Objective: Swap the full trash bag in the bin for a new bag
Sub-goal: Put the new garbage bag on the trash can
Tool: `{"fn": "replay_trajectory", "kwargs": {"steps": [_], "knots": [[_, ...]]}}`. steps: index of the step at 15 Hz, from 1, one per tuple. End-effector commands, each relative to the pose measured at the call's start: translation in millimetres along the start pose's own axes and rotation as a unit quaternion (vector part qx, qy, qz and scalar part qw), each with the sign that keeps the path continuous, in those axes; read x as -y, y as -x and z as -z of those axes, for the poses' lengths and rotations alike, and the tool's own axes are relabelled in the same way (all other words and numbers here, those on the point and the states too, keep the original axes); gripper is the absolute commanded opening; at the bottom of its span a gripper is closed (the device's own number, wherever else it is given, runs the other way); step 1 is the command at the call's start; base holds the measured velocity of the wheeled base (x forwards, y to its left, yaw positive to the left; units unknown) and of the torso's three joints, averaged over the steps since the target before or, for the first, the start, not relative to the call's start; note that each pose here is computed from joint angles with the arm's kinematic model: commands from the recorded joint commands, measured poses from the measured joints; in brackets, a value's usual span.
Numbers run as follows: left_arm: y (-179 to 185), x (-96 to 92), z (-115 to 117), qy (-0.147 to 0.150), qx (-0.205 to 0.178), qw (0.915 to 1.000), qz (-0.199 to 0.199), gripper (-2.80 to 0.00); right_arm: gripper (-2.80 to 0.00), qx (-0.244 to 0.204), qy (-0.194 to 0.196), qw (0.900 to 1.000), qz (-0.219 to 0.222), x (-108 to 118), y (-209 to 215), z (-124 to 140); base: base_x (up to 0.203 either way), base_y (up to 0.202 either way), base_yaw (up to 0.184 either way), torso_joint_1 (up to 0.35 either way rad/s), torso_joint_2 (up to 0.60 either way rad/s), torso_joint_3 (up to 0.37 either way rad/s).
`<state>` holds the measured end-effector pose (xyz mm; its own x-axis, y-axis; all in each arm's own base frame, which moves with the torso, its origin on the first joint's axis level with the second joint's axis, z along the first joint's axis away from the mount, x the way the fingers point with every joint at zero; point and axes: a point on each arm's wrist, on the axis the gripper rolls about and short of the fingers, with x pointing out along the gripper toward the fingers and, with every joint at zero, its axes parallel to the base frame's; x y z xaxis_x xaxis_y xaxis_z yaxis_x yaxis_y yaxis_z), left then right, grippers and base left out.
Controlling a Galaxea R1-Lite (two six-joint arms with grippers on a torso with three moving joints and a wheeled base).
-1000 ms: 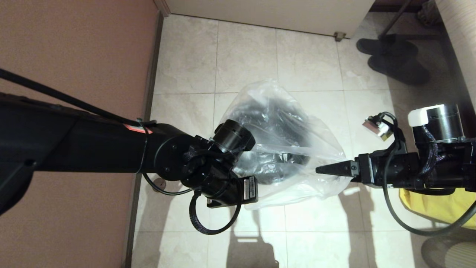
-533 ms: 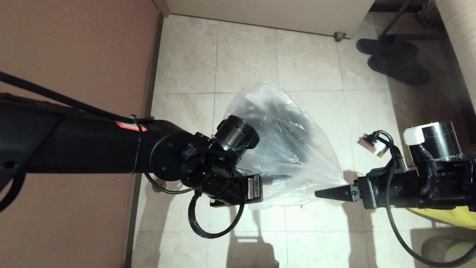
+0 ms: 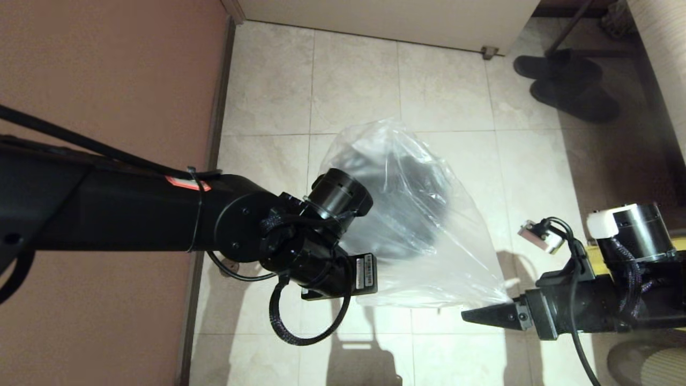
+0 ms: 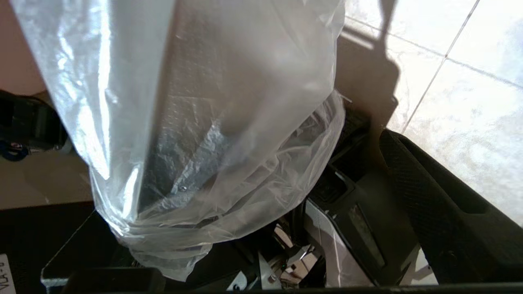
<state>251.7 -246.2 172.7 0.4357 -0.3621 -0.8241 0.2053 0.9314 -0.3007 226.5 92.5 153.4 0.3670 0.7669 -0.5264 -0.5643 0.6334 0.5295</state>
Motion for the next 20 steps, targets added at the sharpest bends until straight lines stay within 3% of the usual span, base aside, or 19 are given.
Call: {"fn": "replay_trajectory", "kwargs": {"steps": [1, 8, 13, 20], "knots": [[4.3, -0.8, 2.0, 0.001, 0.001, 1.0000, 0.001, -2.80, 0.00, -0.011, -0.005, 1.000, -0.006, 2.7, -5.8, 2.3, 0.000, 0.000, 0.000, 0.000, 0.00, 0.000], [53.0, 1.8, -5.4, 0.009, 0.062, 0.9973, 0.037, -2.80, 0.00, -0.005, 0.013, 1.000, -0.019, -7.3, -9.7, -7.5, 0.000, 0.000, 0.000, 0.000, 0.00, 0.000], [33.4, 0.5, 17.6, -0.008, 0.015, 0.9997, 0.018, -2.80, 0.00, -0.006, 0.010, 1.000, -0.014, -4.3, -13.3, -9.9, 0.000, 0.000, 0.000, 0.000, 0.00, 0.000], [32.9, 13.3, 13.5, -0.016, 0.057, 0.9971, 0.049, -2.80, 0.00, -0.002, -0.002, 1.000, -0.015, -4.3, -14.3, -14.7, 0.000, 0.000, 0.000, 0.000, 0.00, 0.000]]}}
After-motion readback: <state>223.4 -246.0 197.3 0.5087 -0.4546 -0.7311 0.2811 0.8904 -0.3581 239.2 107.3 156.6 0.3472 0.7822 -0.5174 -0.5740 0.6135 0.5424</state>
